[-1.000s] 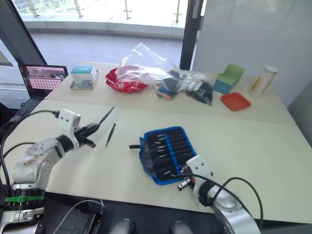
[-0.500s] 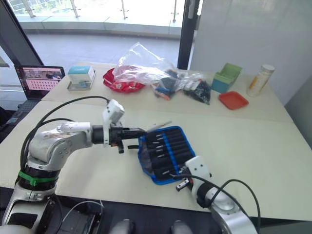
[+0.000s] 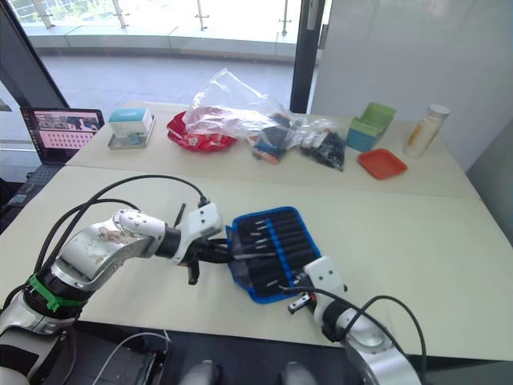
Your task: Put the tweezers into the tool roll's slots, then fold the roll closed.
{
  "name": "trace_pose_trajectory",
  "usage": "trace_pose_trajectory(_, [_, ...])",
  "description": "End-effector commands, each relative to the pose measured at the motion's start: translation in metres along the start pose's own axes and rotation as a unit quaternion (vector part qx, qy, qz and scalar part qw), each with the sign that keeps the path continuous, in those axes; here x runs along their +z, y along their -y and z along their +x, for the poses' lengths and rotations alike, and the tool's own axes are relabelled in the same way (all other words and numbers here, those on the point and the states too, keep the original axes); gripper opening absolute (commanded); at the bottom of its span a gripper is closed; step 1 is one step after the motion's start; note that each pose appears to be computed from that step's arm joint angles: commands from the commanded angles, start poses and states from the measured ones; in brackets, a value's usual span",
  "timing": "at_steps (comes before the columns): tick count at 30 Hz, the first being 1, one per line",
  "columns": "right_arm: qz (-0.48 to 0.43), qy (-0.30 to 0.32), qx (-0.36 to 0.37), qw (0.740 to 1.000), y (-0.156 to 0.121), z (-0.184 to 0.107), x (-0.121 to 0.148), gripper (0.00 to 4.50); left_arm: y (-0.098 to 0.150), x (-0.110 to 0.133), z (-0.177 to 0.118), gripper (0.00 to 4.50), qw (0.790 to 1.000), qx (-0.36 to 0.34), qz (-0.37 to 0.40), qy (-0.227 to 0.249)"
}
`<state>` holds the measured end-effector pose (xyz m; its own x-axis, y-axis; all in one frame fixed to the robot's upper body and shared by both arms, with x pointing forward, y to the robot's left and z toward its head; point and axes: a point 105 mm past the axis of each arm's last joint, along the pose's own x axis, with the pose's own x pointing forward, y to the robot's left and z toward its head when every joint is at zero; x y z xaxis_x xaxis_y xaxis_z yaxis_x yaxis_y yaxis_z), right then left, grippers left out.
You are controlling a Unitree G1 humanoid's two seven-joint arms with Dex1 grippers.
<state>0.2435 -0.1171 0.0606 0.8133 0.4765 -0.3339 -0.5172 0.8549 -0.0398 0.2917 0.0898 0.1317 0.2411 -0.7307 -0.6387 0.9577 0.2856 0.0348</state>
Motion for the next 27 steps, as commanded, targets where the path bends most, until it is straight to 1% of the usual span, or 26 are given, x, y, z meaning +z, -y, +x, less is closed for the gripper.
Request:
trace_pose_trajectory(1, [0.024, -0.068, 0.012, 0.997, -0.009, 0.000, -0.035, 0.00, 0.002, 0.010, -0.003, 0.02, 0.999, 0.004, 0.042, -0.004])
trace_pose_trajectory(3, [0.024, -0.068, 0.013, 0.997, -0.009, 0.000, -0.034, 0.00, 0.002, 0.008, -0.002, 0.02, 0.999, 0.006, 0.040, -0.012])
trace_pose_trajectory(12, [0.024, -0.069, 0.015, 0.997, -0.010, 0.000, -0.034, 0.00, 0.001, 0.009, 0.003, 0.02, 0.998, 0.002, 0.052, -0.018])
trace_pose_trajectory(17, [0.025, -0.068, 0.015, 0.997, -0.011, 0.000, -0.034, 0.00, -0.001, 0.006, 0.012, 0.02, 0.997, 0.004, 0.066, -0.036])
trace_pose_trajectory(27, [0.029, -0.066, 0.012, 0.997, -0.013, 0.000, -0.033, 0.00, -0.002, 0.016, 0.033, 0.02, 0.996, -0.005, 0.081, -0.027])
